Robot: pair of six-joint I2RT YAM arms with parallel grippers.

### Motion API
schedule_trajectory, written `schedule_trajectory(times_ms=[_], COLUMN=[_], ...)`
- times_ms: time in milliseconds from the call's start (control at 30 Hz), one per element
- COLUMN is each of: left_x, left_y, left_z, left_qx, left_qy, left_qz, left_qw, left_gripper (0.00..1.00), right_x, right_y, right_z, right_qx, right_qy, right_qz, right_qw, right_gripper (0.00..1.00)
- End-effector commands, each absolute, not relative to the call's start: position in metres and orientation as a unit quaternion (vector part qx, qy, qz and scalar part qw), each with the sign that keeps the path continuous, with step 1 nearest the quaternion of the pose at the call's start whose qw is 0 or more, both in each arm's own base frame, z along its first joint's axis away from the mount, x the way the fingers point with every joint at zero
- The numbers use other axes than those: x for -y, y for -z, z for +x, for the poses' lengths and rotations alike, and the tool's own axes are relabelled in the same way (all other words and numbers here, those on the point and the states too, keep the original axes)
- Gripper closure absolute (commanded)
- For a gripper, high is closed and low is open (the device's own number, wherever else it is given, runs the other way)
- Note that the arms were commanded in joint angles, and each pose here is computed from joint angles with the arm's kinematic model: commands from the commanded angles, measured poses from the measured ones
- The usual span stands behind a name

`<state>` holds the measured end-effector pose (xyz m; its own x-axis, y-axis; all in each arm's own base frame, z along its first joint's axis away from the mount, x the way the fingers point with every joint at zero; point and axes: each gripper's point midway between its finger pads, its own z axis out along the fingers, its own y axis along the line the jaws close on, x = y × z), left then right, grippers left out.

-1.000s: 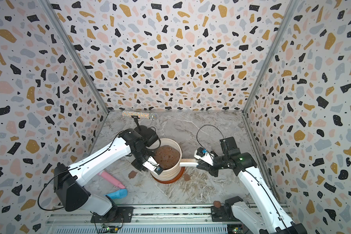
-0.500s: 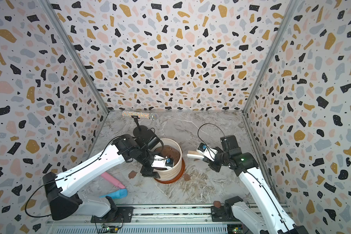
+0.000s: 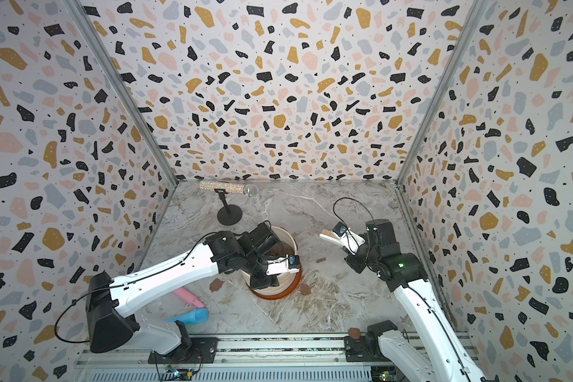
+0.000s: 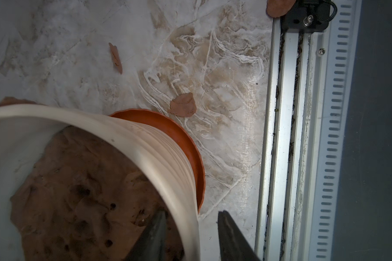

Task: Scrub the dried mud off the ceramic pot
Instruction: Rotate the pot on the tray.

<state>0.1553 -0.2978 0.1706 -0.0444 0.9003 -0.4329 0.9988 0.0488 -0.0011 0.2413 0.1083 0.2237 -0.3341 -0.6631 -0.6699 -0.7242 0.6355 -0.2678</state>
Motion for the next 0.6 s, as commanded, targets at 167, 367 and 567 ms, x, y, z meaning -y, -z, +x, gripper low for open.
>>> schedule_trajectory(times_ms=[167, 367, 567], left_x=[0.288, 0.270, 0.243], left_y=[-0.164, -0.166, -0.172], left_z=[0.141, 0.138, 0.143], left_qx=[-0.688, -0.649, -0.596], left_qy=[0.156, 0.122, 0.144], left_qz=[0.695, 0.740, 0.782], left_qw=[0.139, 0.130, 0.112], left_gripper=[0.85, 0.97, 0.97], right_x=[-0.118, -0.143, -0.170], right_y=[-0.231, -0.232, -0.247], right_z=[0.244, 0.222, 0.172], right_qx=[-0.804, -0.763, -0.681], right_qy=[-0.063, -0.134, -0.252], right_qz=[-0.436, -0.509, -0.606], right_qw=[0.399, 0.375, 0.325], right_gripper=[1.00, 1.00, 1.00])
